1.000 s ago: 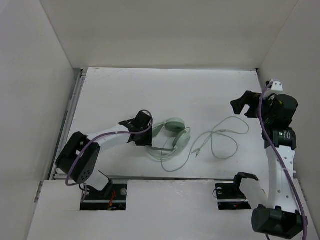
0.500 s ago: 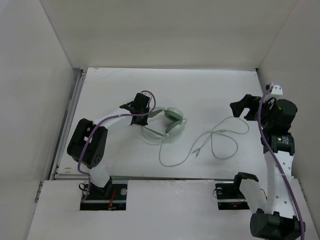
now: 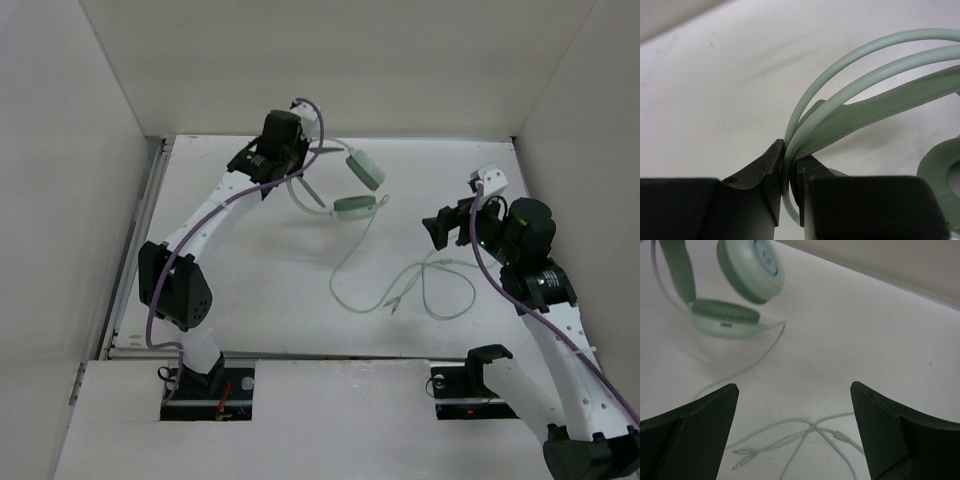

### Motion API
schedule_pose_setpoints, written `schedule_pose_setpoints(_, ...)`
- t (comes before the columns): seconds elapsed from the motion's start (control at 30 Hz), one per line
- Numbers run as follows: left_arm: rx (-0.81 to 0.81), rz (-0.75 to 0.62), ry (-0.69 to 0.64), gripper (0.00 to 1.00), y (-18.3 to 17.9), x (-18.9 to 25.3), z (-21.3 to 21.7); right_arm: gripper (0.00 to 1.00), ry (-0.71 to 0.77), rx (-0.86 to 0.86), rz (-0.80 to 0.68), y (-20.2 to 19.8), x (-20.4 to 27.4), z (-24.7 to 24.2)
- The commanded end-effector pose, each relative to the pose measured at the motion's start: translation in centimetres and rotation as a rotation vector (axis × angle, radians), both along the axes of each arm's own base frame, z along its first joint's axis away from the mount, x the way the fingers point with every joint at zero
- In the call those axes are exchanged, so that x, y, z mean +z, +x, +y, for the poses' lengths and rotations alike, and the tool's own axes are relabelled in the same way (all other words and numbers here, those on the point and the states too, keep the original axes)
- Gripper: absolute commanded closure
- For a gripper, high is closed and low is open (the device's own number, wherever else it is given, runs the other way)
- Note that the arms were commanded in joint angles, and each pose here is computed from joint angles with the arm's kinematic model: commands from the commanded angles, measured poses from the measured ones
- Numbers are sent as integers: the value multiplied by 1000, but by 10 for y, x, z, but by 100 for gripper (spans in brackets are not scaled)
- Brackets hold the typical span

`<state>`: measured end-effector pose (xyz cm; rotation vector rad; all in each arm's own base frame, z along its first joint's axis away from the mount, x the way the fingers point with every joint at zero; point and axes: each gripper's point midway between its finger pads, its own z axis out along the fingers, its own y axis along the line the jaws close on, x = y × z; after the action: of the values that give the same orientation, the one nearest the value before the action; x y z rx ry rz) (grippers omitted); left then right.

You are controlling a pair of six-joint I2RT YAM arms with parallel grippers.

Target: Wrap the headphones

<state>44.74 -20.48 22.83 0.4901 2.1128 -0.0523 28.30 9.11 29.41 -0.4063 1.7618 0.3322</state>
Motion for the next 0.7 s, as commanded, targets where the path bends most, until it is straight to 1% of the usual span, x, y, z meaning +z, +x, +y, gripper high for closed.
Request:
schedule_pose_setpoints(0.0, -13, -215, -152, 100, 7, 125, 4, 0, -62, 39, -213, 7, 47, 15)
schedule_pose_setpoints(0.1, -13, -287, -210, 100, -2, 176, 15, 0, -42, 94, -249, 11, 54, 39)
schedule_pose_setpoints(0.2, 11, -367, -282, 100, -15, 224, 37, 0, -27, 155, -290, 16, 64, 69)
schedule_pose_setpoints(0.27, 30, -398, -330, 100, -24, 246, 53, 0, -20, 180, -329, 21, 75, 88)
schedule_pose_setpoints(0.4, 69, -418, -410, 100, -41, 269, 83, 0, 42, 151, -463, 41, 112, 117)
schedule_pose_setpoints(0.57, 61, -405, -526, 100, -68, 291, 101, 0, 198, 97, -653, 62, 154, 151)
schedule_pose_setpoints(0.67, 41, -412, -562, 100, -82, 306, 102, 0, 248, 104, -685, 69, 162, 170)
